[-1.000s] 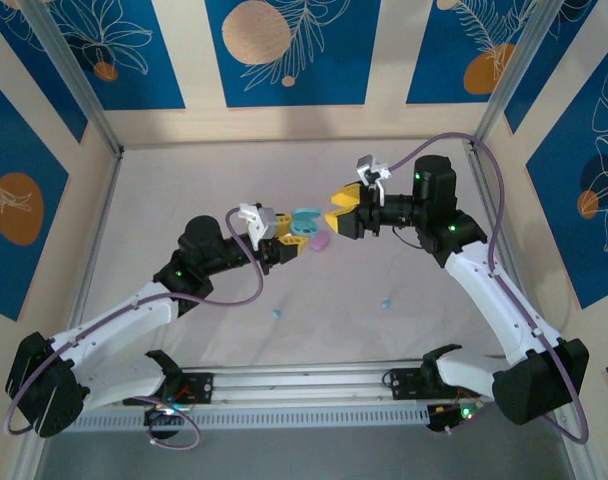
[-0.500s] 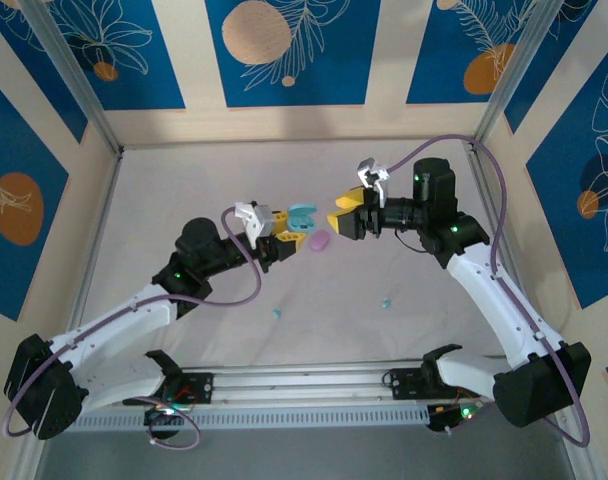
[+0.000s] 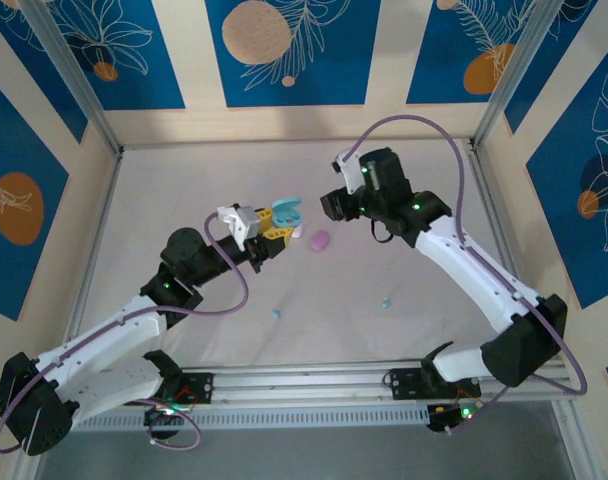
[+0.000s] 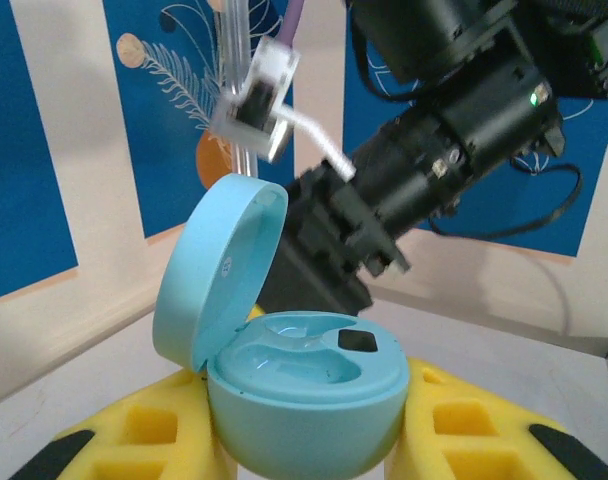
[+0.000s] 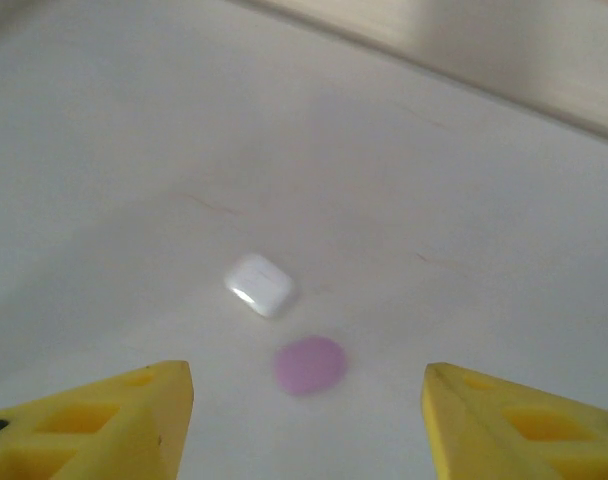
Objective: Insert the wireless bluetooth earbuds into the charging case
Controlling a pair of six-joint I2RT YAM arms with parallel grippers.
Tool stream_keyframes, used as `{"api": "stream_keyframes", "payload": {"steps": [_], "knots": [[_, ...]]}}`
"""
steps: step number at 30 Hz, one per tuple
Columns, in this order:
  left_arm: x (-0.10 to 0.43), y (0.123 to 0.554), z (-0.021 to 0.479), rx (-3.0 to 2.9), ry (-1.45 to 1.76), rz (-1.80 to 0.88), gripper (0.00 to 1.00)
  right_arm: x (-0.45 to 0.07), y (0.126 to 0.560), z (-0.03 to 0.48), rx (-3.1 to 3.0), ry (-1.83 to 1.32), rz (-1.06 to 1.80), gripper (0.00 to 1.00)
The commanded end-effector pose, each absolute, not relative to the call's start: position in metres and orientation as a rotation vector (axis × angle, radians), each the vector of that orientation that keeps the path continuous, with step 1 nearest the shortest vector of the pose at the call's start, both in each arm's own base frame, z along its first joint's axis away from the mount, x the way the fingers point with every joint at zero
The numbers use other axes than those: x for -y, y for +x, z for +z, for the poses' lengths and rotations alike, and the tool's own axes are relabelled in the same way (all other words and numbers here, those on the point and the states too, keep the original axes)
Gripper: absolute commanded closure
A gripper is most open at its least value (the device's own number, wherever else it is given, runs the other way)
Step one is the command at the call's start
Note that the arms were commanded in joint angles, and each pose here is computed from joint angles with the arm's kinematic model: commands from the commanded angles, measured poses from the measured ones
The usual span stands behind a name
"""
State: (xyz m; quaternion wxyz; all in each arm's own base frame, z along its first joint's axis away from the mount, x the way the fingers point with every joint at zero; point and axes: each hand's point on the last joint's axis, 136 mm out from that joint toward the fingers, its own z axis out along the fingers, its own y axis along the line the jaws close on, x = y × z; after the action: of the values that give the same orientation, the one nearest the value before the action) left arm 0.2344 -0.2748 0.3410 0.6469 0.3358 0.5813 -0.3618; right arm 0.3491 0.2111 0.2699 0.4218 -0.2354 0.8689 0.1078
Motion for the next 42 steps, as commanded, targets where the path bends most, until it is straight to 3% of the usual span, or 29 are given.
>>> {"api": "stream_keyframes", "payload": {"steps": [1,9,20,32,42], "knots": [[0.269,0.236,0.358,-1.272,0.723,-0.794,0.7,-0.166,0.36,0.26,-2.238,-0.417,-0.083,0.38],[0.253,0.239,0.351,-1.317,0.637,-0.757,0.7,-0.138,0.351,0.231,-2.39,-0.129,-0.101,0.37],[0.25,0.24,0.323,-1.397,0.616,-0.776,0.7,-0.13,0.297,0.139,-2.736,0.246,0.539,0.43],[0.258,0.24,0.302,-1.416,0.687,-0.755,0.7,-0.1,0.265,0.077,-2.888,0.587,0.502,0.51],[0.265,0.242,0.298,-1.406,0.703,-0.776,0.7,-0.087,0.231,0.047,-2.897,0.794,0.5,0.51]]}}
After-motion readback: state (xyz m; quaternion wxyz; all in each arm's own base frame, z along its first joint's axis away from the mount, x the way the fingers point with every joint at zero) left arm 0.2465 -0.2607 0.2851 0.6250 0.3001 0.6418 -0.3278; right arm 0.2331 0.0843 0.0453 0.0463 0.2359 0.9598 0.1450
